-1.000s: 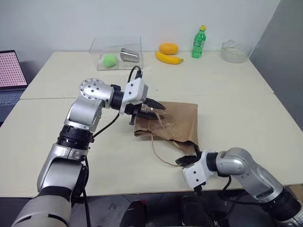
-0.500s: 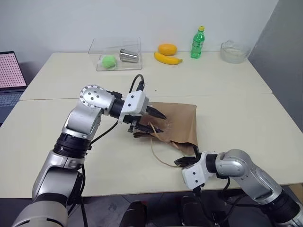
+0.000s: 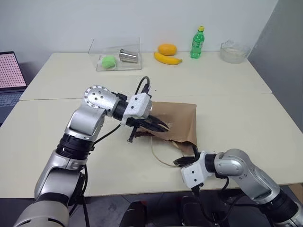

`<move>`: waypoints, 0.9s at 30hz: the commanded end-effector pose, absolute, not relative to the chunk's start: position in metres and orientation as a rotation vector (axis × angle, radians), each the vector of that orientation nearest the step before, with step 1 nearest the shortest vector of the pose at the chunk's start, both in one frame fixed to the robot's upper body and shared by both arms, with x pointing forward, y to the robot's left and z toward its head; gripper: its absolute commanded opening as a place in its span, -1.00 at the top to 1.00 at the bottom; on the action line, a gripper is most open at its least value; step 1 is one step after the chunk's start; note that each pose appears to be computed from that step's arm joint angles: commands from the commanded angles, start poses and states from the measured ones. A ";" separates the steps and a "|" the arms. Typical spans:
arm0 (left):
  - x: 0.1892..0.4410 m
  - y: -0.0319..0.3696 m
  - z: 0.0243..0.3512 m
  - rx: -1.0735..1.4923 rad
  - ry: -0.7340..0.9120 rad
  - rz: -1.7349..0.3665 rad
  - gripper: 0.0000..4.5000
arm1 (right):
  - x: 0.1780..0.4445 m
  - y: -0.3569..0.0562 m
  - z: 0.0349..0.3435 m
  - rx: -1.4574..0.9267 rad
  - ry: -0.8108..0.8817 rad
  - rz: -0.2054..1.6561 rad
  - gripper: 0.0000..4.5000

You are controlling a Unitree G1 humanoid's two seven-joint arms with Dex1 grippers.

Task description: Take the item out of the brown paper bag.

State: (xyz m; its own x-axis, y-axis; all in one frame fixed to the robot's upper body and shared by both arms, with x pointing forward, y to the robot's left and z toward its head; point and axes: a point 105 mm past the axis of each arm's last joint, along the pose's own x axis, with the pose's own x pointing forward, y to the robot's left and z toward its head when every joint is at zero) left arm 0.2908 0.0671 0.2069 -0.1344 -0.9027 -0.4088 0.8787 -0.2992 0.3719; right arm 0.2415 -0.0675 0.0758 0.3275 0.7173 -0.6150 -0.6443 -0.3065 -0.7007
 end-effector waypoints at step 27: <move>0.358 0.049 0.298 0.476 -0.305 -1.388 0.98 | 0.221 -0.077 0.052 -1.363 0.091 1.477 1.00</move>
State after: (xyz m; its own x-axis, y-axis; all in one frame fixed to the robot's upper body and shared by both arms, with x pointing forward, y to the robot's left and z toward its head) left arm 0.3582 0.0443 0.2590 0.1264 -0.9772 -0.1709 0.9176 0.0497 0.3944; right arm 0.2356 -0.0700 0.0743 0.3192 0.6711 -0.6691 -0.6488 -0.3600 -0.6705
